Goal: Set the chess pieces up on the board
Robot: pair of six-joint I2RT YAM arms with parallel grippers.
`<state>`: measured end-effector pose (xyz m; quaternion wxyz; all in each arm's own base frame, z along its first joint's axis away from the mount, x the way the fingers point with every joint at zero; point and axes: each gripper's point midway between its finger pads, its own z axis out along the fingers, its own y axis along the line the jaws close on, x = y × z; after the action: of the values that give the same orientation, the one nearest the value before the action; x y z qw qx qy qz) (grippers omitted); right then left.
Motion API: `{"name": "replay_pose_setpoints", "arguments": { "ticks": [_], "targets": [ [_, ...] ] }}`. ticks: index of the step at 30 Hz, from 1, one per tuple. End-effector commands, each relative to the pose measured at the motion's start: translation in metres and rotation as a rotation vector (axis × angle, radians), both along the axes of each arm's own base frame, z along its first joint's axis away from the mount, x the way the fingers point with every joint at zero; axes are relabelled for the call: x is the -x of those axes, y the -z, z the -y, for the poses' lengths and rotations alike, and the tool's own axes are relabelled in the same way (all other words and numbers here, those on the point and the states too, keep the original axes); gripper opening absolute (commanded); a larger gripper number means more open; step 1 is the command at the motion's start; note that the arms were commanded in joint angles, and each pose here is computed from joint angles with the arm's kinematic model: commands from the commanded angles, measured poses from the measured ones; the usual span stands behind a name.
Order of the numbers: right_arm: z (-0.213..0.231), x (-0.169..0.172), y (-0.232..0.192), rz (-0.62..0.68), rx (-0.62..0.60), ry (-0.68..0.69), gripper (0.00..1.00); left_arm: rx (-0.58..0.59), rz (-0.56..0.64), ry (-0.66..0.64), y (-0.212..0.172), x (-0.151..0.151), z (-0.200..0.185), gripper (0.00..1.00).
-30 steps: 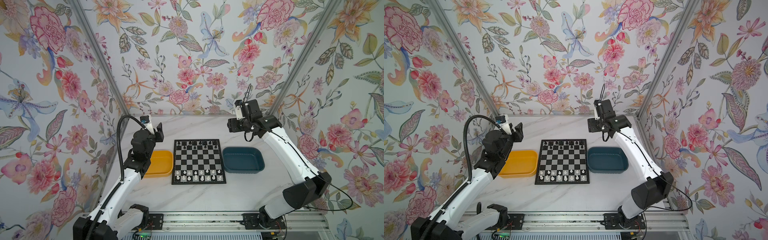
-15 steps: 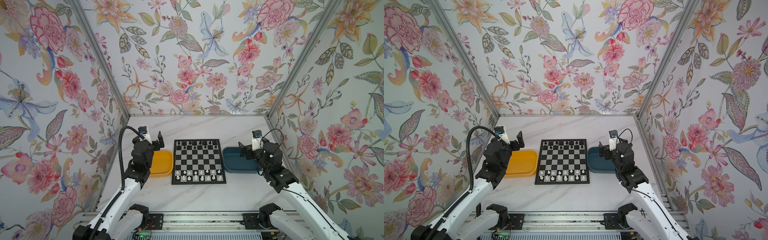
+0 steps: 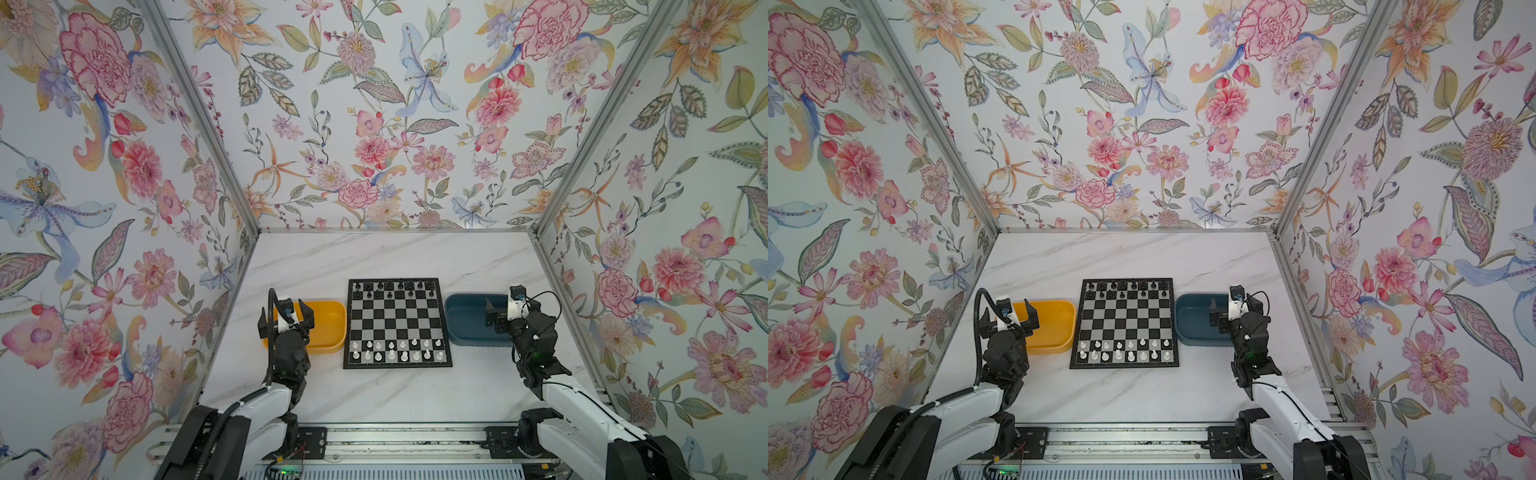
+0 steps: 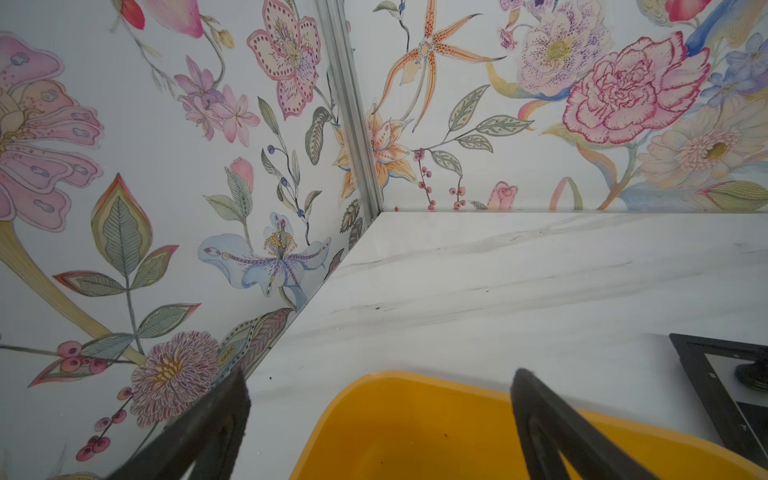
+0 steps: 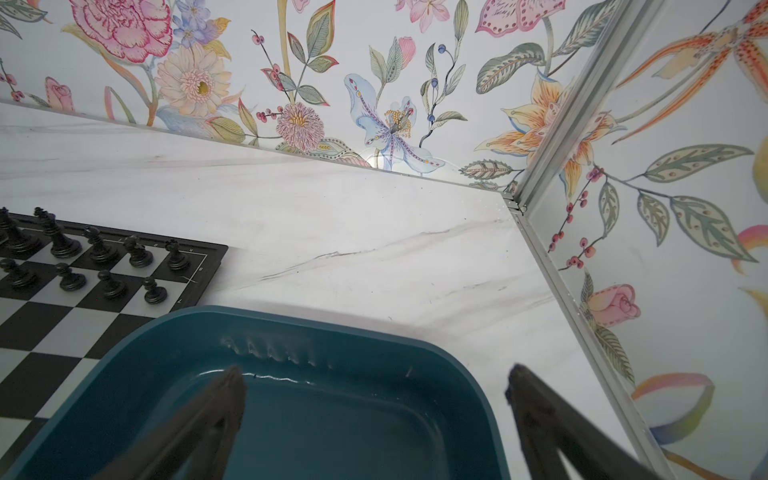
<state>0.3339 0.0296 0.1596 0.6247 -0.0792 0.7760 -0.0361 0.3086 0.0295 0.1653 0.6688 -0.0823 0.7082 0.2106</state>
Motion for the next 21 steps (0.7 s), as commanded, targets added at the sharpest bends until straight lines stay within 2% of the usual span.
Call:
{"name": "replay_pose_setpoints", "arguments": {
  "ticks": [1, 7, 9, 16, 21],
  "targets": [
    [0.000, -0.009, -0.011, 0.090, -0.059, -0.021, 0.99, -0.013, 0.160, -0.051, -0.030, 0.005, -0.007, 0.99],
    [0.006, -0.023, 0.013, 0.056, -0.076, -0.016, 0.99, -0.058, 0.153, -0.052, -0.011, -0.001, -0.005, 0.99],
    [0.006, -0.027, 0.017, 0.059, -0.077, -0.016, 0.99, -0.077, 0.109, -0.030, -0.001, -0.009, 0.000, 0.99],
    [0.006, -0.038, 0.037, 0.027, -0.071, -0.024, 0.99, -0.081, 0.114, 0.002, -0.001, -0.009, 0.003, 0.99],
    [0.007, -0.040, 0.046, 0.053, -0.073, -0.022, 0.99, -0.078, 0.121, 0.056, 0.000, -0.009, 0.008, 0.99]
  ]
}}
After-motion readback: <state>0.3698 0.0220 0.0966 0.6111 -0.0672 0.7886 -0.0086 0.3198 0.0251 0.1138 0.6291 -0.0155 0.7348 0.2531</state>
